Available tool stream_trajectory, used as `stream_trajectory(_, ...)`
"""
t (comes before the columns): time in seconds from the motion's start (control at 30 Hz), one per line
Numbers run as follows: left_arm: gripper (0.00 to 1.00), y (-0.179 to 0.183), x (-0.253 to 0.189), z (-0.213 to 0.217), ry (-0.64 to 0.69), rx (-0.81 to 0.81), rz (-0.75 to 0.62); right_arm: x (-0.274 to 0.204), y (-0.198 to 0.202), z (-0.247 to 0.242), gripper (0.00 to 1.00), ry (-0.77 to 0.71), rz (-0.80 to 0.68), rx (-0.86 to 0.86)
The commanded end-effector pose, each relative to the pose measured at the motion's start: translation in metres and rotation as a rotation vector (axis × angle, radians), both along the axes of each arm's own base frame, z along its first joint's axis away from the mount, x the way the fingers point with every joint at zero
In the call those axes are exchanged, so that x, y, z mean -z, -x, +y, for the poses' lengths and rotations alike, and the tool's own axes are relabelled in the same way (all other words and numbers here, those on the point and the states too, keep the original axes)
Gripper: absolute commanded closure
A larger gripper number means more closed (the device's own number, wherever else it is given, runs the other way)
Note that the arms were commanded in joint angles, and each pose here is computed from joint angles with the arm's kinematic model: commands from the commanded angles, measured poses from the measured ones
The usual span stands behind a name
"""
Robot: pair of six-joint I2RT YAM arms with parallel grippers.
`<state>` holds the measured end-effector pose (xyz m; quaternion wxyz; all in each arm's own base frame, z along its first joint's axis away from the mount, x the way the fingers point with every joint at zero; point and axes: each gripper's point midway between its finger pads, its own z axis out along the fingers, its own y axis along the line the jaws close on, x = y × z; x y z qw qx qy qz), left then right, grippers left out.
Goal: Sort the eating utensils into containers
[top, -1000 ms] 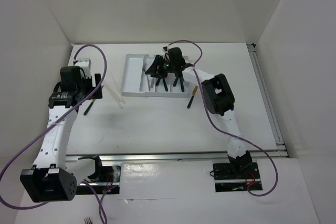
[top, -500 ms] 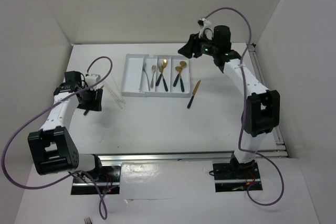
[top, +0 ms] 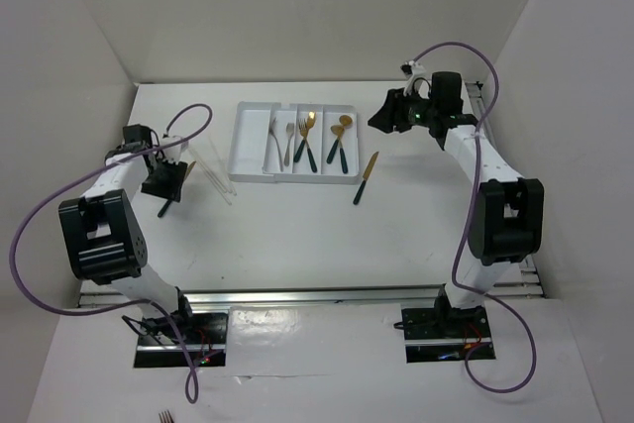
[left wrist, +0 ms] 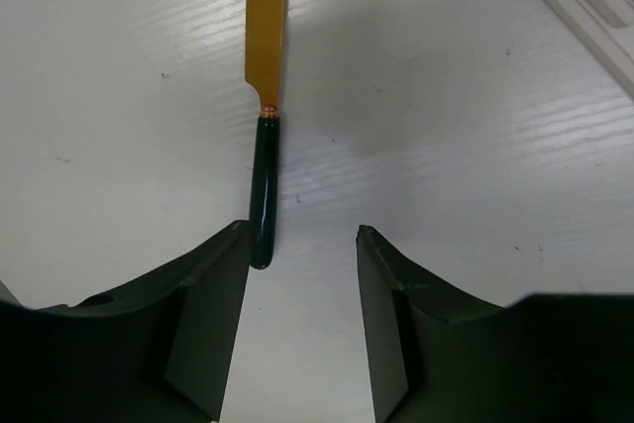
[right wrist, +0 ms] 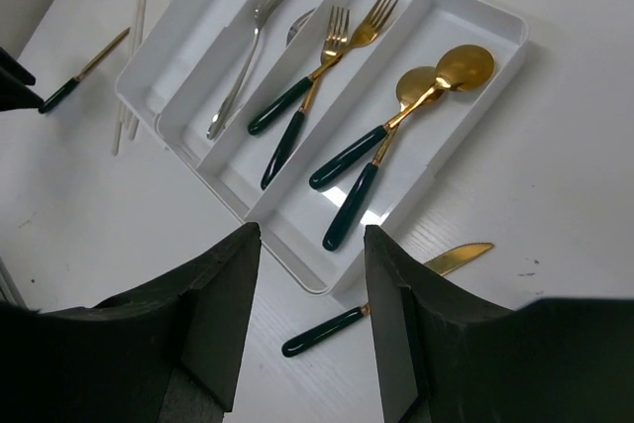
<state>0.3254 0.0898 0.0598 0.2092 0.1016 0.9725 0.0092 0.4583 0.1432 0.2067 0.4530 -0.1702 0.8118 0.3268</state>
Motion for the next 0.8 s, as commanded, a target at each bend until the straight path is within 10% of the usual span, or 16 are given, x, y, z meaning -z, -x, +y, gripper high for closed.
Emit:
stream_trajectory(0.0,0.41,-0.02,-0.007,0.017,-0.04,0.011,-0.039,-0.036,0.006,-0.009,0.46,-0.002,-0.097,-0.008)
stream_trajectory(0.77,0.6,-0.026,0.041,0.018,0.057,-0.023,0.055,-0.022,-0.005,-0.028,0.47,0.031,-0.048,0.013)
